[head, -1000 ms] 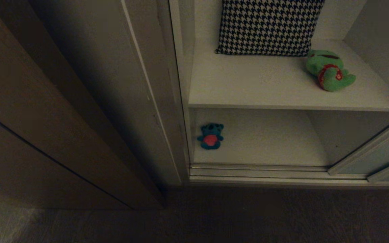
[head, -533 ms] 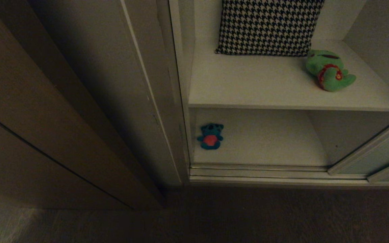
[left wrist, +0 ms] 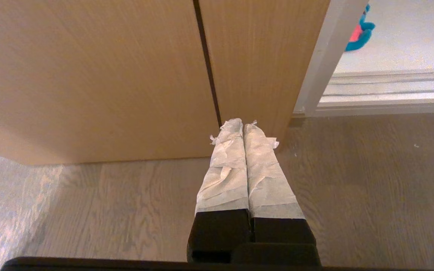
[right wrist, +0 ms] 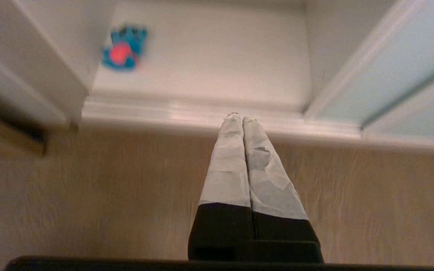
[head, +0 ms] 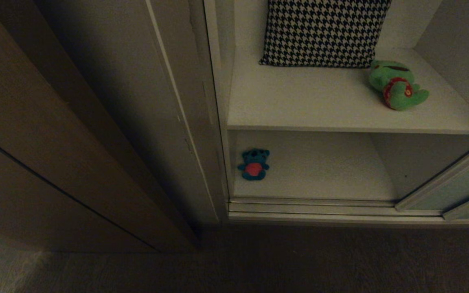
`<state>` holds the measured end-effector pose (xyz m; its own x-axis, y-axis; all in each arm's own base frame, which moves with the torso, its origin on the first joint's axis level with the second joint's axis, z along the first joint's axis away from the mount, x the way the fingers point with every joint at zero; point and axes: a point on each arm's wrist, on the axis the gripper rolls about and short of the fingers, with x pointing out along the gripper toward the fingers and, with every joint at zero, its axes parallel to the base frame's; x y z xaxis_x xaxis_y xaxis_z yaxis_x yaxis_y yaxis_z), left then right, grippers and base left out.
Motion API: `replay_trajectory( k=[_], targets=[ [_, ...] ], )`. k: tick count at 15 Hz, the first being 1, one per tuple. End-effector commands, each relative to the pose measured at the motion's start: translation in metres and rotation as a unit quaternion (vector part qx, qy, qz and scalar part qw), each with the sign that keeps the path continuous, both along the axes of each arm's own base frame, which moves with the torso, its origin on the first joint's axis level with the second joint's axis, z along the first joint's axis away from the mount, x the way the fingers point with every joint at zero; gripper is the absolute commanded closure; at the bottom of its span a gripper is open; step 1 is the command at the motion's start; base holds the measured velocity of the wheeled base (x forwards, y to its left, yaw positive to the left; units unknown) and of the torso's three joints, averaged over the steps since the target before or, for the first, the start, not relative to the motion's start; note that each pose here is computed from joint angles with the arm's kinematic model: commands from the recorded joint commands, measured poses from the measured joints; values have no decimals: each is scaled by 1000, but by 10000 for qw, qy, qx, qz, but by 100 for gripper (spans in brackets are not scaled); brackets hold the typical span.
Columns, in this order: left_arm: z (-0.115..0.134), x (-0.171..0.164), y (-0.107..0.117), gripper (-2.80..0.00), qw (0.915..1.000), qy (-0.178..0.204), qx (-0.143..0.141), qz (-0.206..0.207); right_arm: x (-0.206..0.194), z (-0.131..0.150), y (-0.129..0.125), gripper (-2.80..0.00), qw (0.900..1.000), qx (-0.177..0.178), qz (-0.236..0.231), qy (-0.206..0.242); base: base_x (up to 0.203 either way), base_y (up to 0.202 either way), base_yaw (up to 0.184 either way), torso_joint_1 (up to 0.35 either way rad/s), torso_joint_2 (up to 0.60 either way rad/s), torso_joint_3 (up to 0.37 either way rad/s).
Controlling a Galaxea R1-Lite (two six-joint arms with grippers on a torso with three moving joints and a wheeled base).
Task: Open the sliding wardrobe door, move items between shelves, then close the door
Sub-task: Place the green doll on the lower shelf
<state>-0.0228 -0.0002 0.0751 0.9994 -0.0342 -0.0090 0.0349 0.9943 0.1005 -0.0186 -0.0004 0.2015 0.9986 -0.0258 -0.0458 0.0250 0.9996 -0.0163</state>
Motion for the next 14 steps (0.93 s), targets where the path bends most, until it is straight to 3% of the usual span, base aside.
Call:
replay_trajectory(
  k=[1,7,12,13,14],
  targets=[
    [0,0,0,0,10000,3,2,-5,47,41,0,0,9992,-19,0,409,0,0,0,0,0,0],
    [0,0,0,0,10000,2,2,-5,162,103,-3,0,9987,-295,-71,410,0,0,0,0,0,0],
    [0,0,0,0,10000,9,2,-5,253,112,-19,0,9968,-477,-299,571,0,0,0,0,0,0],
    [0,0,0,0,10000,4,2,-5,268,111,-24,-280,9963,-530,-353,573,0,0,0,0,0,0],
    [0,0,0,0,10000,5,0,-4,284,110,-29,-280,9959,-565,-408,571,0,0,0,0,0,0]
  ],
)
